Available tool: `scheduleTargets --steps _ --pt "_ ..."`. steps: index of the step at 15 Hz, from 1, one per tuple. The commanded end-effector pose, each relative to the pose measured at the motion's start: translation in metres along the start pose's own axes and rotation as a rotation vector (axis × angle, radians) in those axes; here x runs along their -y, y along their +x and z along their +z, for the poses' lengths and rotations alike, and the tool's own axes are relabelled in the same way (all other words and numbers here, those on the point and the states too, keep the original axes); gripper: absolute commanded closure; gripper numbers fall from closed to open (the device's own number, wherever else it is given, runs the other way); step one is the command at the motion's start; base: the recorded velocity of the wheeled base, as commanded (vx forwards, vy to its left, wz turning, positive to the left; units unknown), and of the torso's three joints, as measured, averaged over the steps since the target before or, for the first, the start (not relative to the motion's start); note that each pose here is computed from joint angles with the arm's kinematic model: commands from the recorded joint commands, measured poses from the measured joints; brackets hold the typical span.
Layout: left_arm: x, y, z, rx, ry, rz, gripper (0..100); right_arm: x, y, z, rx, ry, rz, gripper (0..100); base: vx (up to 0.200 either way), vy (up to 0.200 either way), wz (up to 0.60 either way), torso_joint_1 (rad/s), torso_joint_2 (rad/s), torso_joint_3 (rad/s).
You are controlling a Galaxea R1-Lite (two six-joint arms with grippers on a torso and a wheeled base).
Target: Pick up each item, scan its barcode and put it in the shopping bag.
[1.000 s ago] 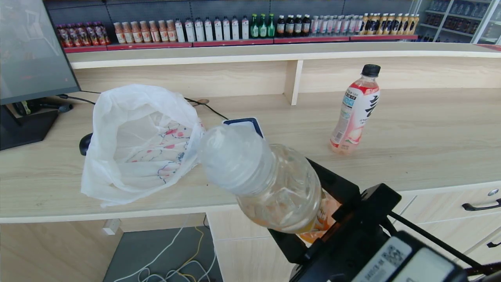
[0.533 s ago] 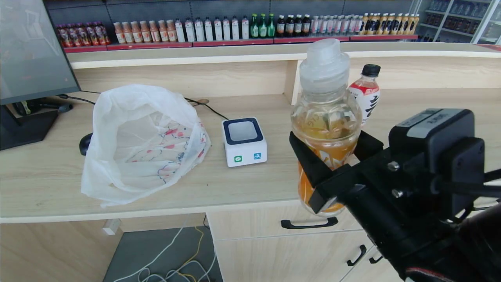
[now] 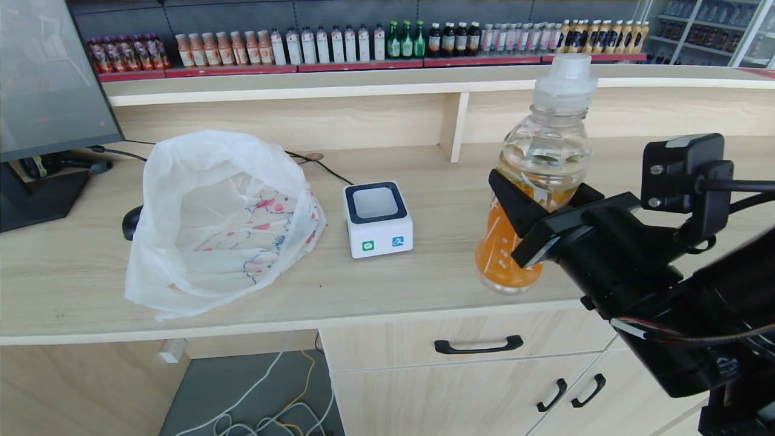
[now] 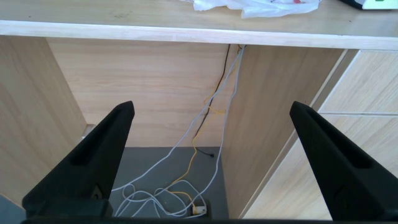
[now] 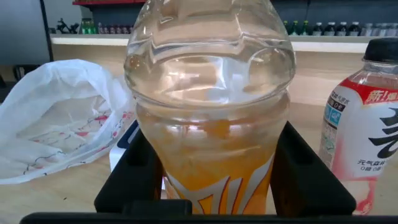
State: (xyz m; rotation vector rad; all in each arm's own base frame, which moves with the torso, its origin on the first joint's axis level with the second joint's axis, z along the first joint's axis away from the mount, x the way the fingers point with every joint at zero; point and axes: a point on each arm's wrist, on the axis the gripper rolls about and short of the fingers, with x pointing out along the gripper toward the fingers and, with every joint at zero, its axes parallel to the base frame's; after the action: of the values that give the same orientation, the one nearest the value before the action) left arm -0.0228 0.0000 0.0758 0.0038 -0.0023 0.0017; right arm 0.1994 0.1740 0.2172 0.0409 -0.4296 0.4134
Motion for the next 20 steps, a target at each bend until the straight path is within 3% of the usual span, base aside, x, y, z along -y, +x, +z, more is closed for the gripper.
scheduleTargets --steps 1,4,9,13,20 --pt "0.000 0.000 0.000 0.001 0.001 0.001 0 0.002 0.000 -0.005 -0.011 0.024 0.008 100 0.000 0.000 0.00 0.000 0.00 0.000" --pt "0.000 0.000 0.000 0.001 -0.001 0.000 0 0.003 -0.001 -0.002 -0.002 0.108 0.039 100 0.000 0.000 0.00 0.000 0.00 0.000" --pt "0.000 0.000 0.000 0.001 -0.001 0.001 0 0.016 -0.008 0.013 0.045 0.101 0.059 100 0.000 0.000 0.00 0.000 0.00 0.000" --pt "0.000 0.000 0.000 0.001 0.001 0.001 0 0.023 -0.012 0.003 0.003 0.097 0.027 100 0.000 0.000 0.00 0.000 0.00 0.000" --pt "0.000 0.000 0.000 0.001 0.002 0.001 0 0.023 0.026 -0.003 0.057 0.126 -0.004 100 0.000 0.000 0.00 0.000 0.00 0.000"
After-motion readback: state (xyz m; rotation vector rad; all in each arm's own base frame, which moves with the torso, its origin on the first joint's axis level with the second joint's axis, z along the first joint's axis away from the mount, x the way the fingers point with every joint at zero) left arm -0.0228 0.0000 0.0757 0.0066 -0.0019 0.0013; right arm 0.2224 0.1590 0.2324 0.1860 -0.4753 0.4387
